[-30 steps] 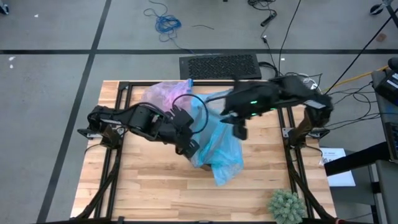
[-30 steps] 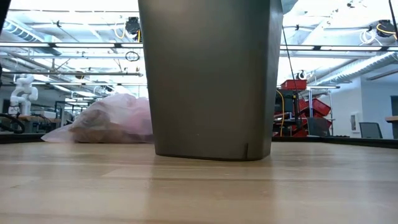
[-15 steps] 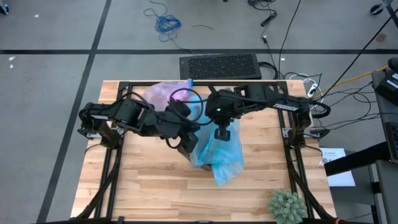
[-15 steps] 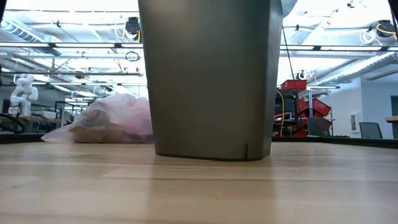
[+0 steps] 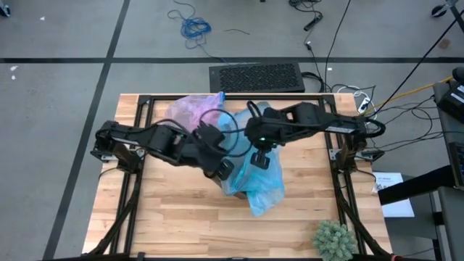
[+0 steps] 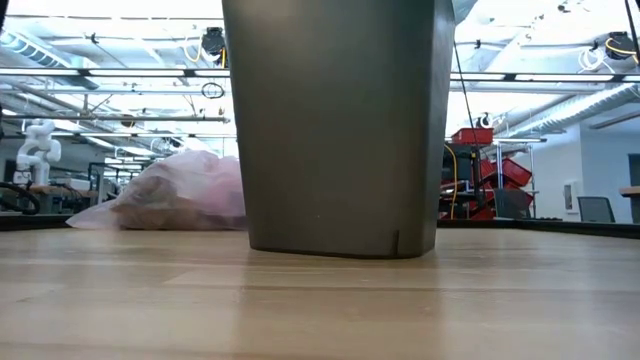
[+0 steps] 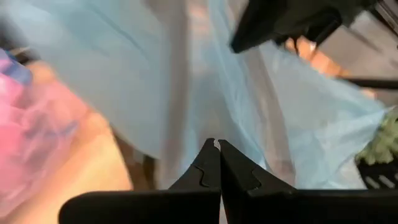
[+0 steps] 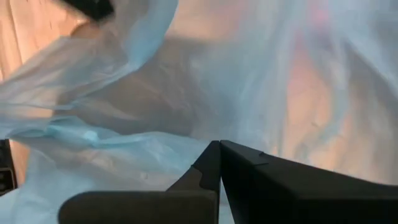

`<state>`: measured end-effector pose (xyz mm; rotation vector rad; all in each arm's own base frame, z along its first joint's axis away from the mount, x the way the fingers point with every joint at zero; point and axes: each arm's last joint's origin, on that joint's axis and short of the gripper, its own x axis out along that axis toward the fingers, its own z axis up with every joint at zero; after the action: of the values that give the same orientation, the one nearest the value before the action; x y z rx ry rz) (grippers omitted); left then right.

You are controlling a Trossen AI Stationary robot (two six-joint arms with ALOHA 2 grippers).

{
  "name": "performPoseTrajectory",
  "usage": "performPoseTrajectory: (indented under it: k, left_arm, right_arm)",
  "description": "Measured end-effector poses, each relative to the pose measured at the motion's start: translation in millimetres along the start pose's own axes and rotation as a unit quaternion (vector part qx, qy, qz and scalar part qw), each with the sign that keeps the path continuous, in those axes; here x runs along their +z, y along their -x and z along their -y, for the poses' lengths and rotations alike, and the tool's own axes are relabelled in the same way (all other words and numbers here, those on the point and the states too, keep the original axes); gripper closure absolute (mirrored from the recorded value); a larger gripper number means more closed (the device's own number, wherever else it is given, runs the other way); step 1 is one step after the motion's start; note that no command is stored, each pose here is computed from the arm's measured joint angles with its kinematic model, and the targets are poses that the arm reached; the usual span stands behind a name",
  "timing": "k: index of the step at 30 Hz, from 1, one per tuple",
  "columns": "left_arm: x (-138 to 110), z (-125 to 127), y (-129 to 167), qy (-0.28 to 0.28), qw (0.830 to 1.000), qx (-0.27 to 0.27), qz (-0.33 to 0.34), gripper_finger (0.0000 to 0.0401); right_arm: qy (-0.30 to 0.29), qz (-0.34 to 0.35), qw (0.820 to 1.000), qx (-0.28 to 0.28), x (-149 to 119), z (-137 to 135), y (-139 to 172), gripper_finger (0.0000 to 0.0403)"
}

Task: Place trash/remove bag and relplace
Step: Insert the new trash bag into the trash bin

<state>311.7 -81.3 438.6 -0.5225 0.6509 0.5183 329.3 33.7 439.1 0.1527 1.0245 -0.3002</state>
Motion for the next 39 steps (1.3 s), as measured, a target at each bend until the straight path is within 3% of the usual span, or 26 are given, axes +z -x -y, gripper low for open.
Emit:
performPoseTrajectory:
  k: [5,12,14,17,19,21,24,27,29,33,35,39]
  left_arm:
    - [-0.1,-14.0,24.4,0.004,1.000,-0.003,0.030,0.0401]
    - [-16.2,-29.6,31.8,0.027,0.999,-0.008,0.043,0.0401]
    - [-17.3,-29.8,31.1,0.037,0.996,-0.044,0.066,0.0401]
    - [-14.4,-28.5,33.3,0.044,0.984,-0.140,0.100,0.0401]
    - [-6.8,-28.0,40.3,0.050,0.965,-0.219,0.135,0.0401]
    - [-1.3,-30.0,43.9,0.045,0.951,-0.260,0.159,0.0401]
    - [-5.4,-40.2,30.2,0.050,0.964,-0.228,0.126,0.0401]
    - [-9.3,-47.0,7.7,0.063,0.974,-0.196,0.090,0.0401]
    - [-4.0,-49.2,-2.3,0.073,0.972,-0.204,0.086,0.0401]
    - [18.9,-48.3,2.7,0.091,0.945,-0.285,0.130,0.0401]
    - [23.7,-52.5,-0.2,0.097,0.945,-0.280,0.137,0.0401]
    - [24.2,-62.8,-21.5,0.112,0.963,-0.220,0.110,0.0401]
  right_arm:
    - [-0.028,0.040,0.999,-0.006,-10.6,4.8,30.4,0.0403]
    - [-0.046,0.105,0.993,-0.015,-30.0,10.4,73.5,0.0403]
    - [-0.035,0.094,0.995,-0.017,-34.3,4.7,68.5,0.0403]
    - [-0.016,0.066,0.998,-0.015,-38.2,-9.4,42.3,0.0403]
    - [-0.015,0.063,0.998,0.024,-41.2,-18.7,26.0,0.0403]
    - [-0.028,0.106,0.991,0.079,-41.4,-22.8,19.4,0.0403]
    - [-0.062,0.180,0.975,0.116,-48.2,-18.7,20.0,0.0403]
    - [-0.100,0.216,0.967,0.094,-54.0,-8.5,12.6,0.0403]
    - [-0.111,0.218,0.966,0.083,-52.8,-3.0,4.0,0.0403]
    - [-0.121,0.205,0.969,0.062,-43.4,2.5,-14.1,0.0403]
    - [-0.124,0.196,0.971,0.062,-38.5,4.4,-21.8,0.0403]
    - [-0.135,0.169,0.974,0.072,-37.4,5.8,-30.9,0.0403]
